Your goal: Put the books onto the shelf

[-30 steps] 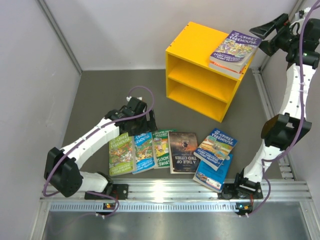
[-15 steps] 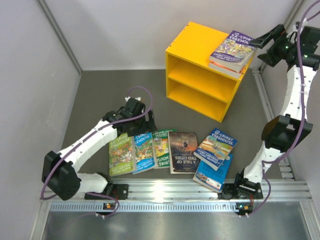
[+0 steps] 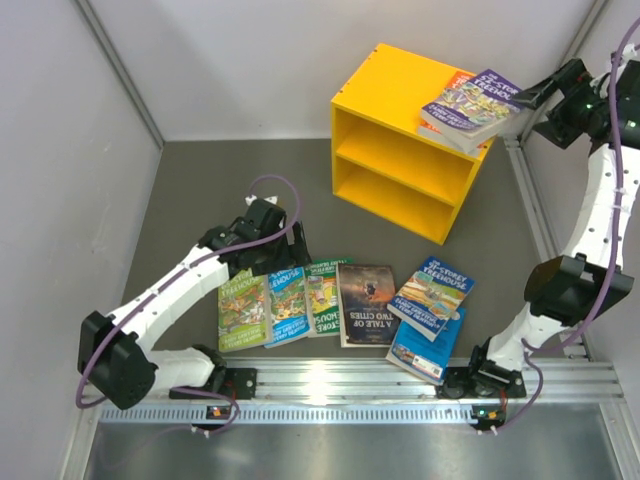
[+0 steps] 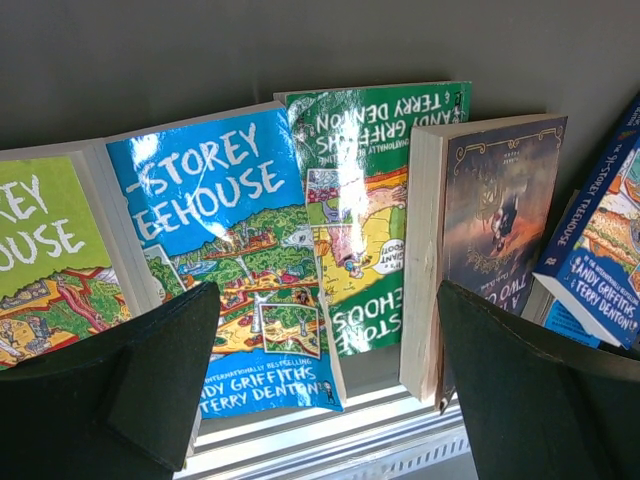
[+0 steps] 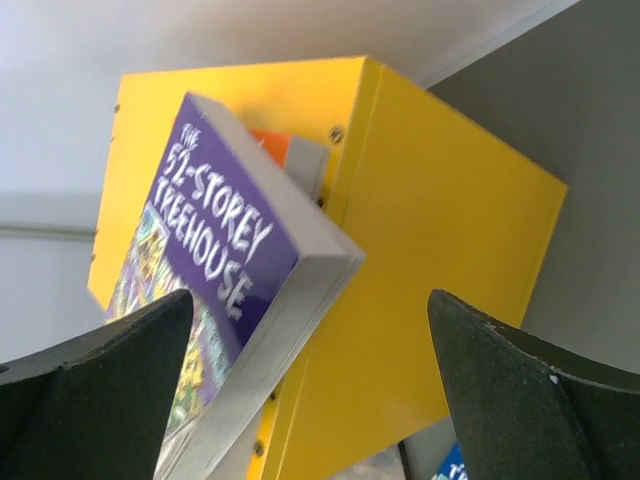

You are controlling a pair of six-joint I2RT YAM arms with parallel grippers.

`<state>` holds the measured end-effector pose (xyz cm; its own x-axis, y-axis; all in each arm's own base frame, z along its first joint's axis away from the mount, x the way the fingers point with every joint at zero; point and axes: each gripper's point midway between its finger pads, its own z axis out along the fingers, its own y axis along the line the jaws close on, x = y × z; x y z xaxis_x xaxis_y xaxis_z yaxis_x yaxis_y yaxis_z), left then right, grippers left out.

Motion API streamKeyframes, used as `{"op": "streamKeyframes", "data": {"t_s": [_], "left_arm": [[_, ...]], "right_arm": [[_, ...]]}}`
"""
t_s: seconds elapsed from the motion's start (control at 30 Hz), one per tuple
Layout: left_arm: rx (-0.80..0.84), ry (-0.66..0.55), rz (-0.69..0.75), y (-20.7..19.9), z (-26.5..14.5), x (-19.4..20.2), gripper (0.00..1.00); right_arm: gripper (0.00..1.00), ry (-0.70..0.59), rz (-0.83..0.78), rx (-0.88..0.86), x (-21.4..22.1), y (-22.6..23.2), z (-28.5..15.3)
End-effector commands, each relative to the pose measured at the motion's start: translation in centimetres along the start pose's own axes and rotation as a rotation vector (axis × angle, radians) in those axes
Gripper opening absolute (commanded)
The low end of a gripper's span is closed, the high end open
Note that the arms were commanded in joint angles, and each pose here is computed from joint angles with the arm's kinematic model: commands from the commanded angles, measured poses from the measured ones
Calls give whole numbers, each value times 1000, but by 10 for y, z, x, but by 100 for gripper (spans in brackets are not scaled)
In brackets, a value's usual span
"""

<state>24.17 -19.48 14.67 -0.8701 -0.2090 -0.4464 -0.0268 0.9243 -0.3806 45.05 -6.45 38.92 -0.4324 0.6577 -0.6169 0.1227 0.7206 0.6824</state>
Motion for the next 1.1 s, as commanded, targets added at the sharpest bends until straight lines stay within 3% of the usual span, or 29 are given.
{"op": "streamKeyframes", "data": {"t_s": [0.0,0.13,0.4,0.47,0.5,0.53,0.6,0.77,0.93,1.07], "left_arm": [[37,-29,12,-7,-9,-5,95],[55,-6,34,-11,-10,-4,95],[78,17,38,-16,-8,-1,95],[80,15,38,-15,-10,0,95],[77,16,40,-14,-9,1,95],[74,14,41,-13,-10,2,95],[76,7,40,-11,-11,2,95],[74,10,32,-7,-11,7,95],[69,2,31,-5,-12,7,95],[63,-3,30,-3,-12,7,95]], "right_arm": [[100,-22,-39,-166,-3,44,-27],[100,-9,-27,-242,1,65,-34],[100,30,1,-219,31,55,-41],[89,23,-1,-216,31,56,-43],[81,18,-2,-214,30,57,-44],[67,12,-5,-218,28,59,-45],[56,7,-1,-218,26,60,-44],[49,4,12,-208,21,55,-36],[27,1,17,-188,18,49,-29],[27,11,25,-184,16,45,-21]]}}
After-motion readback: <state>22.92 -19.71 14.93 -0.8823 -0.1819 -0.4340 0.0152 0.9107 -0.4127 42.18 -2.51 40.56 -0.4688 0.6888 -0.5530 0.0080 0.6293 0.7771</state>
